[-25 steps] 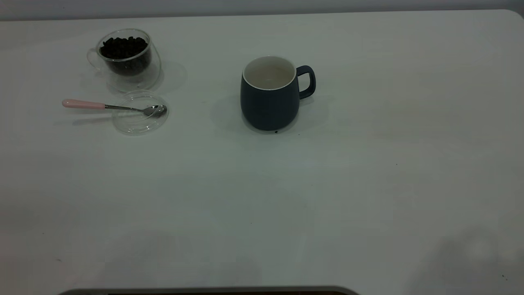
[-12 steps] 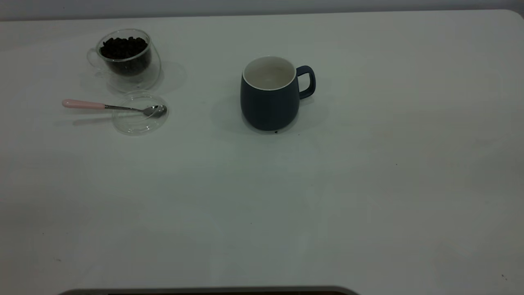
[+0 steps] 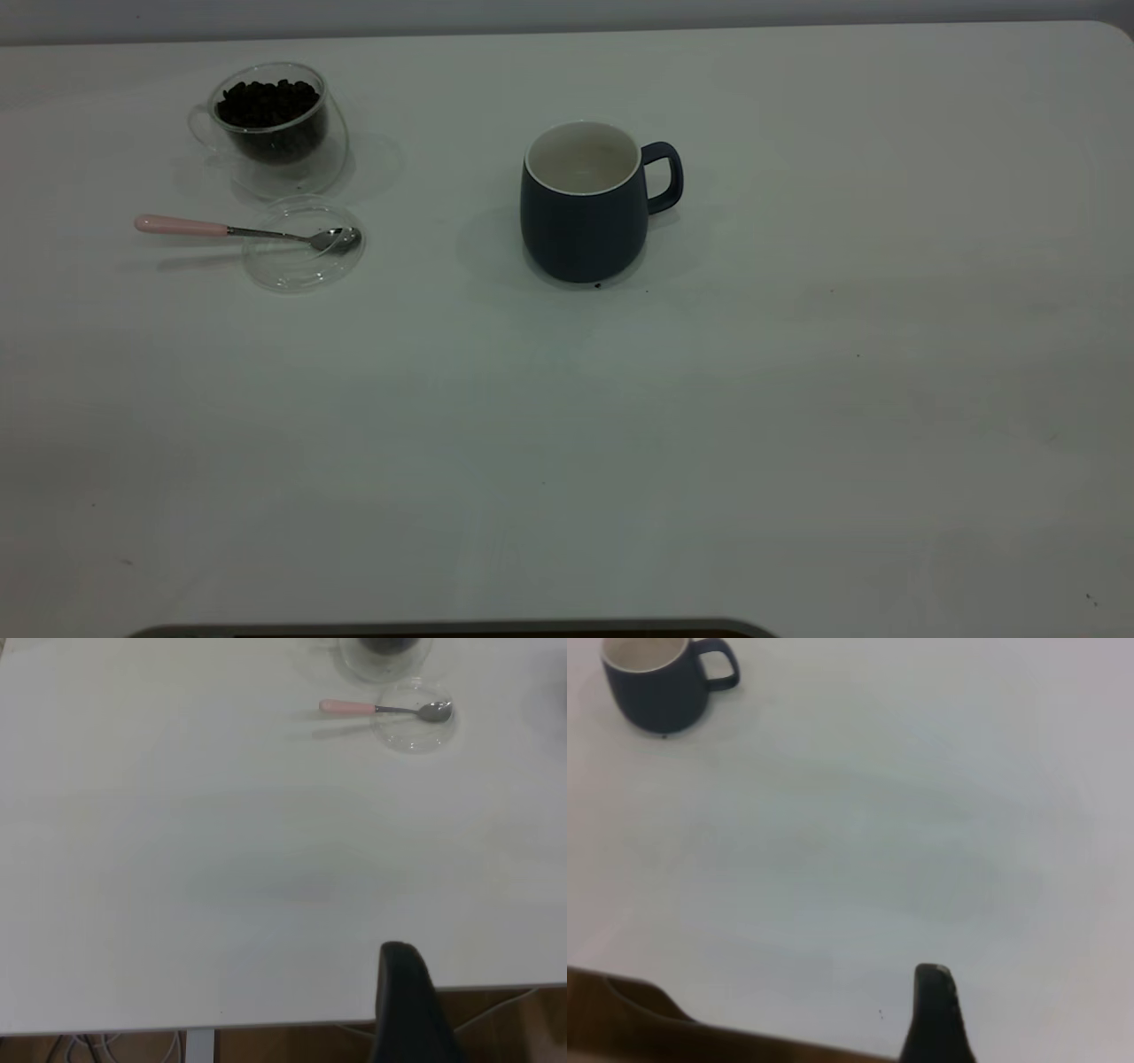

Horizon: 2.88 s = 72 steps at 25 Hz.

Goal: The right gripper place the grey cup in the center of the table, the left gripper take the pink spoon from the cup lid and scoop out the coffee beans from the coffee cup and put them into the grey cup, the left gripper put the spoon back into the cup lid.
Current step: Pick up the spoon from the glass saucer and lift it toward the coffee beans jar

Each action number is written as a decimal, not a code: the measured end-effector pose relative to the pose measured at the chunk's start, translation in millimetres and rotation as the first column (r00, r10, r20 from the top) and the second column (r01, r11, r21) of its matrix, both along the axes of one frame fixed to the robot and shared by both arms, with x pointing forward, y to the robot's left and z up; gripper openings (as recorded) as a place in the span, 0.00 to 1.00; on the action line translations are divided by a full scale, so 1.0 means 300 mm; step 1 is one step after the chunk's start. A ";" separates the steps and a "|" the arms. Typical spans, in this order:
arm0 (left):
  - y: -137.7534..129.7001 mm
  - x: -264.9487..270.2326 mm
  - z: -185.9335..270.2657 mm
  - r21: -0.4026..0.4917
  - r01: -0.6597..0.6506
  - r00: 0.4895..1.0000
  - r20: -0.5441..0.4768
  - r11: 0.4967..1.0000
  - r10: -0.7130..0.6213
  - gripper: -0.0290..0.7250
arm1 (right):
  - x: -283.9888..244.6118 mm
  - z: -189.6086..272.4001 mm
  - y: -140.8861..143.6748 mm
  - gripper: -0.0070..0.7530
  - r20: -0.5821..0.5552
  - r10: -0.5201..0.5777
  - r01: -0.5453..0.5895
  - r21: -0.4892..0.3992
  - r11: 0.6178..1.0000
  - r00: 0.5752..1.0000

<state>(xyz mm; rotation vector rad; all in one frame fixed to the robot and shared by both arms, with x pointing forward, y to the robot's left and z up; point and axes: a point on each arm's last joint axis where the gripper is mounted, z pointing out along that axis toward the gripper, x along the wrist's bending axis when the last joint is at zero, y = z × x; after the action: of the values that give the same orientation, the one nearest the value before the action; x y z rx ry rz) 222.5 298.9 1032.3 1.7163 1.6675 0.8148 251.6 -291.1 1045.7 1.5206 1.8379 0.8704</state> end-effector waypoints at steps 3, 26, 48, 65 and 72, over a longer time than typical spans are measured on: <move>0.000 0.000 0.000 0.000 0.000 1.000 0.000 1.000 0.000 0.68 | -0.007 0.001 -0.001 0.79 0.016 -0.014 0.014 0.001 1.000 1.000; 0.000 0.000 0.000 0.002 0.001 1.000 0.000 1.000 -0.001 0.68 | -0.043 -0.019 0.000 0.79 0.064 -0.021 0.021 -0.002 1.000 0.998; 0.000 0.000 0.000 0.000 0.000 1.000 0.000 1.000 0.000 0.68 | -0.046 -0.019 0.000 0.79 0.067 -0.021 0.021 -0.002 1.000 0.998; -0.010 0.190 0.142 -0.106 -0.035 0.996 -0.080 0.994 0.026 0.69 | -0.046 -0.019 0.000 0.79 0.067 -0.021 0.021 -0.002 1.000 0.998; -0.007 0.532 0.237 -0.089 -0.005 0.969 -0.248 0.996 -0.017 0.91 | -0.046 -0.019 0.000 0.79 0.067 -0.021 0.021 -0.002 1.000 0.998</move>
<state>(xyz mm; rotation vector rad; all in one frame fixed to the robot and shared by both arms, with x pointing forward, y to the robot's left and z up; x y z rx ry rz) 382.2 296.9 1103.4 1.8192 1.8319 0.5293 237.9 -291.2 1039.9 1.4882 1.7719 0.8981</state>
